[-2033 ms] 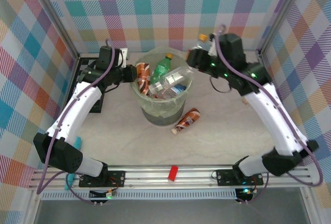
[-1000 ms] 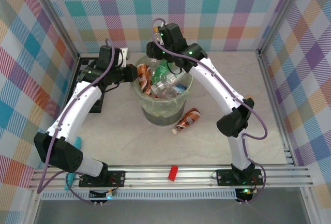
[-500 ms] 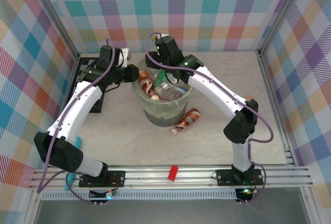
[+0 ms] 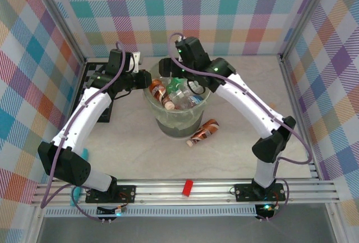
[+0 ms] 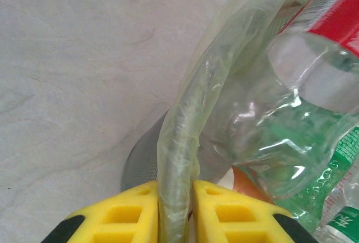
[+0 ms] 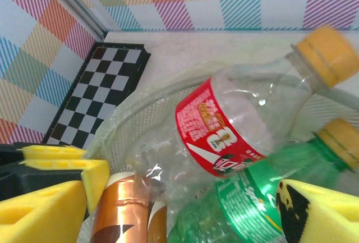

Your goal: Put the plastic bottles in the bin

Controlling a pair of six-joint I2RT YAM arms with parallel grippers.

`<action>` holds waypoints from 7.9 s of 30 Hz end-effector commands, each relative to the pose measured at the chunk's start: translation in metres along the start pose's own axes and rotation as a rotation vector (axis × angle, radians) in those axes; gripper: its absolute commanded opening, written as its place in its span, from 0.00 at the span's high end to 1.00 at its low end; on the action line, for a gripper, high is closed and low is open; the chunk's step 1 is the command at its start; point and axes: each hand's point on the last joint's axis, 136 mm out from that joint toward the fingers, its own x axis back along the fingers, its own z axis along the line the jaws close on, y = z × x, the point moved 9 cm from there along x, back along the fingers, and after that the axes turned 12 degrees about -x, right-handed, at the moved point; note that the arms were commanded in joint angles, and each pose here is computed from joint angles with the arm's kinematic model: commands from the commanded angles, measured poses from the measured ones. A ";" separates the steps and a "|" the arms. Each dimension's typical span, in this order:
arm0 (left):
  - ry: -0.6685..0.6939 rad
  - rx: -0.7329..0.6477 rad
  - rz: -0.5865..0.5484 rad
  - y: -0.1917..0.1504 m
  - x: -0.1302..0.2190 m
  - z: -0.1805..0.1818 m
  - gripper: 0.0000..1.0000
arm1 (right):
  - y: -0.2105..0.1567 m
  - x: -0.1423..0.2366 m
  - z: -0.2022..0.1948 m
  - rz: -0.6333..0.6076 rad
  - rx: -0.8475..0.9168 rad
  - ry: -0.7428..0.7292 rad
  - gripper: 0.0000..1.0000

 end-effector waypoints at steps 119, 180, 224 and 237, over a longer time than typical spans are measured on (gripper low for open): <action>0.027 0.027 -0.085 0.012 -0.004 -0.005 0.92 | 0.004 0.150 -0.094 0.013 -0.196 0.115 0.51; 0.006 0.041 -0.095 0.019 -0.005 -0.017 0.92 | -0.005 0.000 -0.001 0.234 -0.001 0.076 0.43; 0.631 0.094 -0.248 -0.044 0.046 0.089 0.00 | -0.049 0.031 -0.290 -0.140 -0.076 -0.461 0.01; 0.776 0.060 -0.275 -0.127 -0.043 0.139 0.00 | -0.101 -0.012 -0.339 -0.158 -0.019 -0.542 0.01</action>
